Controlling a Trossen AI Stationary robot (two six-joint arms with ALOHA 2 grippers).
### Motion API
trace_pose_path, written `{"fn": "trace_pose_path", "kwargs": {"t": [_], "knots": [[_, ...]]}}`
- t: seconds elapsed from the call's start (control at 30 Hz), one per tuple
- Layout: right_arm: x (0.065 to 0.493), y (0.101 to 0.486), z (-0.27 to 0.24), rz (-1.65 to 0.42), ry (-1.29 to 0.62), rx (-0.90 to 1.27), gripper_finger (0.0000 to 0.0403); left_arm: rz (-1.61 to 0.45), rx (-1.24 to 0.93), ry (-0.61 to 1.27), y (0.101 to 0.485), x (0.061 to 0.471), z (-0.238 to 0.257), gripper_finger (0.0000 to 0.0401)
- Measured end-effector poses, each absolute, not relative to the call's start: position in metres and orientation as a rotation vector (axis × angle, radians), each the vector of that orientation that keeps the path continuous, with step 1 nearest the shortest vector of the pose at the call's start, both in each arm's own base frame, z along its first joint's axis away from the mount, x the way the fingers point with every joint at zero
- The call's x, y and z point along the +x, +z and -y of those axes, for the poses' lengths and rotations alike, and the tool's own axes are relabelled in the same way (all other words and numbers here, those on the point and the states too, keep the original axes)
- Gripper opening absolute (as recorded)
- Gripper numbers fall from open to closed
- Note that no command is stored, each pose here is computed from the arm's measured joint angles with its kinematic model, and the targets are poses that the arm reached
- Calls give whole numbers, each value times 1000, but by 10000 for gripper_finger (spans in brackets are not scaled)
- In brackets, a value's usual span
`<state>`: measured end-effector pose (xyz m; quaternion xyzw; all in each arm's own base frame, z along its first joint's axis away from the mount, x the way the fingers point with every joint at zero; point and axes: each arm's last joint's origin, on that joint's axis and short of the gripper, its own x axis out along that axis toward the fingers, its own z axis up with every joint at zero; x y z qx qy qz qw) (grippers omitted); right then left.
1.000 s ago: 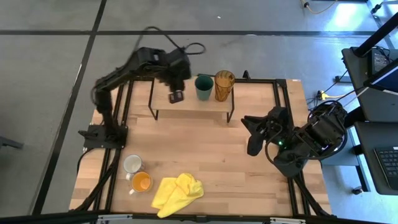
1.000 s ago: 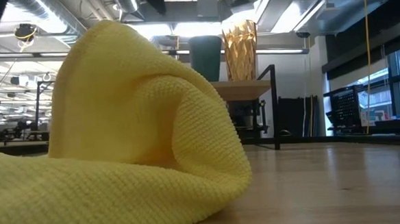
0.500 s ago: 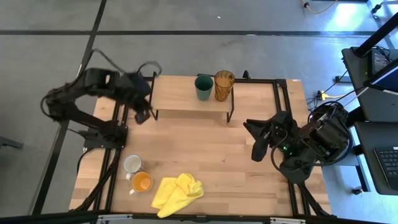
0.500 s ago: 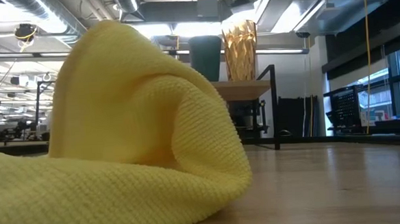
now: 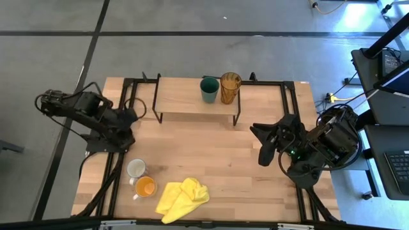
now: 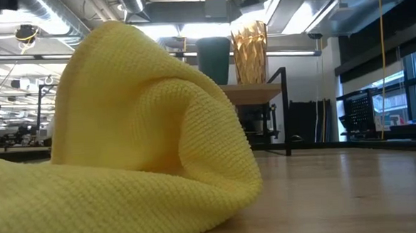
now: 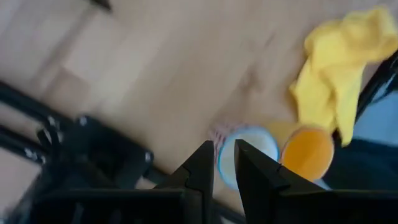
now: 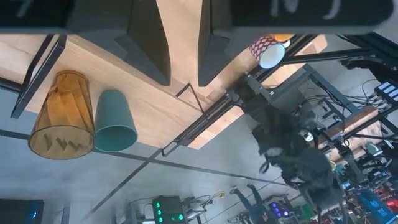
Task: Stack small to large cups/mugs on shelf
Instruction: Put the red patterned mug on the shelf
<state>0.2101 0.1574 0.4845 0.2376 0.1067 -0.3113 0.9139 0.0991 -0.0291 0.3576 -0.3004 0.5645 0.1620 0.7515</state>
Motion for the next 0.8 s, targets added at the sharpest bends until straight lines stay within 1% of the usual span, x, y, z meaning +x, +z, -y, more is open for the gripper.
{"fn": "trace_pose_path", "kwargs": {"t": [0.13, 0.3, 0.57, 0.8], "knots": [[210, 484, -158, -228, -637, 495, 83, -1332, -670, 327, 341, 94, 39, 59], [210, 484, -158, -240, -631, 507, 83, -1449, -621, 315, 316, 92, 51, 59], [210, 484, -158, -234, -633, 527, 83, -1367, -653, 253, 296, 102, 70, 59], [212, 482, -159, -249, -629, 535, 83, -1381, -711, 395, 278, 96, 76, 59]]}}
